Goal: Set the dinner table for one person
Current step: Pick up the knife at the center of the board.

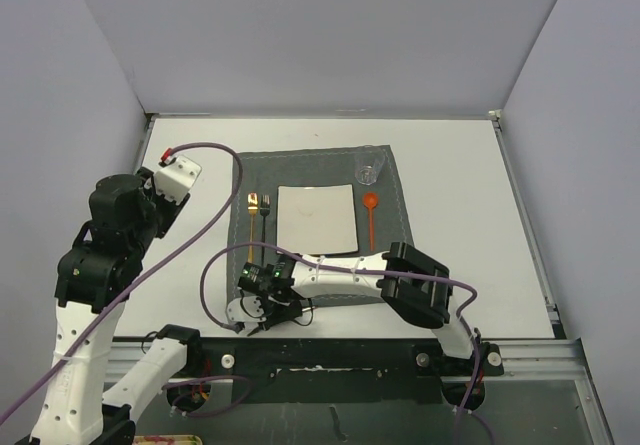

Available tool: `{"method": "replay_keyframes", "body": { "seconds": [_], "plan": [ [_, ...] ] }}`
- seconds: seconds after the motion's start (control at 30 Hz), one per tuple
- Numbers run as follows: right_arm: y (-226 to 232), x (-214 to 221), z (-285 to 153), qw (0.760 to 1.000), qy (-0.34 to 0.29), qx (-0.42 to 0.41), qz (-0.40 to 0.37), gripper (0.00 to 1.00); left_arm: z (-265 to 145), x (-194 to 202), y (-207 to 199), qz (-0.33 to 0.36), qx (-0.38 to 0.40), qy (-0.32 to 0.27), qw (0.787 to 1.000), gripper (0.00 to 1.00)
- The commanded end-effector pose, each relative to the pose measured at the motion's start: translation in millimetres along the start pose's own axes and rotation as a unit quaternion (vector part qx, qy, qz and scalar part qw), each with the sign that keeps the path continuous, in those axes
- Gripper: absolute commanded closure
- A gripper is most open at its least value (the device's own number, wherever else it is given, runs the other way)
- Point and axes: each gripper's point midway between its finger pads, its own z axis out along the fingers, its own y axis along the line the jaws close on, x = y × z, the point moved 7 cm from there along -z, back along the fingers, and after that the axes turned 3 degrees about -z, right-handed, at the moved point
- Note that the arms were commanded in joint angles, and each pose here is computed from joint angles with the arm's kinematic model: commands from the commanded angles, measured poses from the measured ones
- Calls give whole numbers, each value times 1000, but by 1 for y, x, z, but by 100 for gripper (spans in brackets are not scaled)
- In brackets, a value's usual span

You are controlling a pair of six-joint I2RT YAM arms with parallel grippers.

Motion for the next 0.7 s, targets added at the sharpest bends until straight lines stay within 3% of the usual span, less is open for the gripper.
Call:
{"method": "replay_keyframes", "body": {
  "seconds": [0.0,0.43,0.67],
  "plan": [
    [8,-9,25,999,-16,-34,4,100,-1,-7,4,-1,-10,-27,1000,60],
    [4,-28,-6,997,-37,-47,39,100,13,-11,-1,4,8,-22,1000,60],
    [-9,-29,-23,997,-35,-9,68,100,11,-14,3,6,2,-24,1000,59]
  ]
}}
